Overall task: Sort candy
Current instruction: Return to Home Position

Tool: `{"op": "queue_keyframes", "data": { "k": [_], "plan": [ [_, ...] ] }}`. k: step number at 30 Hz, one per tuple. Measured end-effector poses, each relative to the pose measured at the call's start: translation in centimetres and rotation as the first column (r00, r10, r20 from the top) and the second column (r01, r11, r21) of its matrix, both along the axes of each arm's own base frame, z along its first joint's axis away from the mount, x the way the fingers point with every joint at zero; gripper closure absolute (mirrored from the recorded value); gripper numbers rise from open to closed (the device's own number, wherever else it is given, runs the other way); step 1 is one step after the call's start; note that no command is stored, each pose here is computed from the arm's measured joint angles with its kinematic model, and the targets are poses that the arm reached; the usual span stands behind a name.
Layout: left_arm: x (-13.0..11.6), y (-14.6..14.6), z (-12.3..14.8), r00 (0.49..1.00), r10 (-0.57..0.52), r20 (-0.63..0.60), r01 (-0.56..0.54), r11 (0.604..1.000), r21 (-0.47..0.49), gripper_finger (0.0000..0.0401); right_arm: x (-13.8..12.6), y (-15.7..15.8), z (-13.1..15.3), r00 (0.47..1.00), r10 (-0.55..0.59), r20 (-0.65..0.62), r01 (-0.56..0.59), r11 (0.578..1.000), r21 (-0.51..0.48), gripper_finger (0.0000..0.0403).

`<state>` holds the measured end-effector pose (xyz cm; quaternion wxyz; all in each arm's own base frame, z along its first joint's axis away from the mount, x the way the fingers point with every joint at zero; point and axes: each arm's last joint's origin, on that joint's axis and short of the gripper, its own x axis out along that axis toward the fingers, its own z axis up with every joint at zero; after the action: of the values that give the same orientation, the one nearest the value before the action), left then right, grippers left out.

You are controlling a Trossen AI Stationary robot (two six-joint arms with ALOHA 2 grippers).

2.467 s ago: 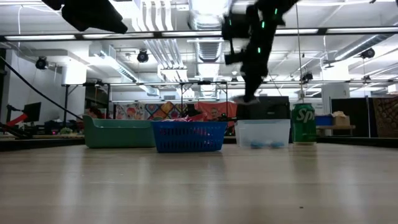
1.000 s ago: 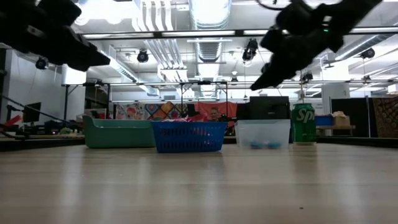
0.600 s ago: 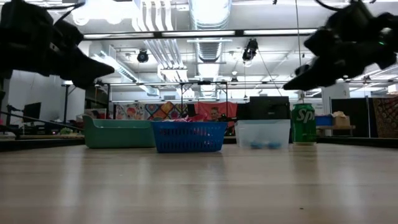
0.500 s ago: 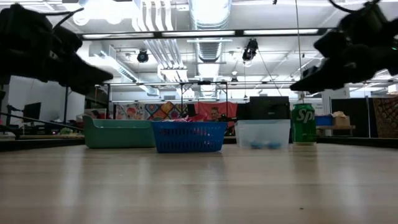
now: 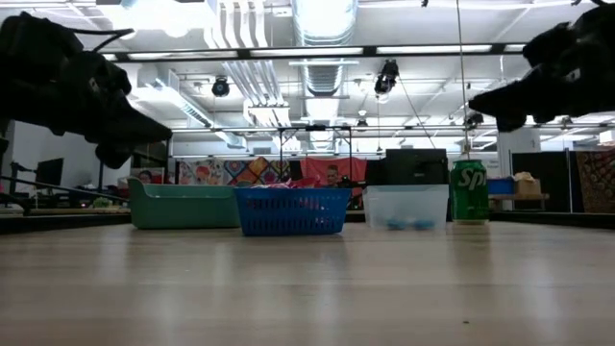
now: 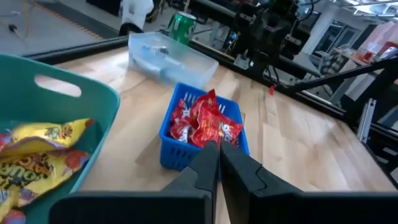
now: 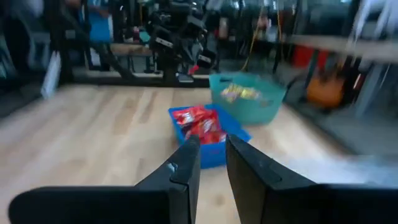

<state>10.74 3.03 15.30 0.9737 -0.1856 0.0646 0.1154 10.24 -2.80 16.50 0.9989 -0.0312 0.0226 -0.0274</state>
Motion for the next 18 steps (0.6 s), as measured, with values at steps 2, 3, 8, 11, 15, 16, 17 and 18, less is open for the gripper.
{"op": "queue_keyframes", "data": {
  "k": [2,3,8,11,15,16,17,18],
  "plan": [
    [0.05,0.02,-0.01,1.000,0.002,-0.008,-0.002,1.000,-0.006,0.0401,-0.04,0.01,-0.02,1.000,-0.007,0.008,0.006,0.988,0.155,0.0335],
    [0.08,0.03,0.02,1.000,0.002,-0.011,-0.002,1.000,-0.008,0.0401,-0.04,0.01,-0.02,1.000,-0.011,0.011,0.008,0.974,0.224,0.0334],
    [0.16,0.06,-0.08,1.000,0.003,-0.024,-0.003,1.000,-0.013,0.0401,0.02,-0.01,-0.20,1.000,-0.020,-0.001,0.019,0.928,0.373,0.0326],
    [0.20,0.07,-0.14,1.000,0.003,-0.031,-0.004,1.000,-0.015,0.0401,0.03,-0.01,-0.23,1.000,-0.019,-0.006,0.020,0.931,0.364,0.0324],
    [0.25,0.09,-0.22,0.999,0.004,-0.040,-0.005,1.000,-0.018,0.0401,0.03,-0.01,-0.21,1.000,-0.023,-0.001,0.022,0.905,0.425,0.0328],
    [0.26,0.09,-0.23,0.999,0.005,-0.042,-0.005,1.000,-0.019,0.0401,0.03,-0.01,-0.19,1.000,-0.026,0.002,0.022,0.895,0.445,0.0329],
    [0.27,0.09,-0.26,0.999,0.005,-0.045,-0.006,1.000,-0.019,0.0401,0.03,-0.03,-0.19,0.999,-0.033,0.002,0.029,0.895,0.444,0.0330],
    [0.28,0.10,-0.28,0.999,0.005,-0.047,-0.006,1.000,-0.020,0.0401,0.03,-0.05,-0.26,0.999,-0.039,-0.002,0.036,0.902,0.431,0.0332]
  ]
}}
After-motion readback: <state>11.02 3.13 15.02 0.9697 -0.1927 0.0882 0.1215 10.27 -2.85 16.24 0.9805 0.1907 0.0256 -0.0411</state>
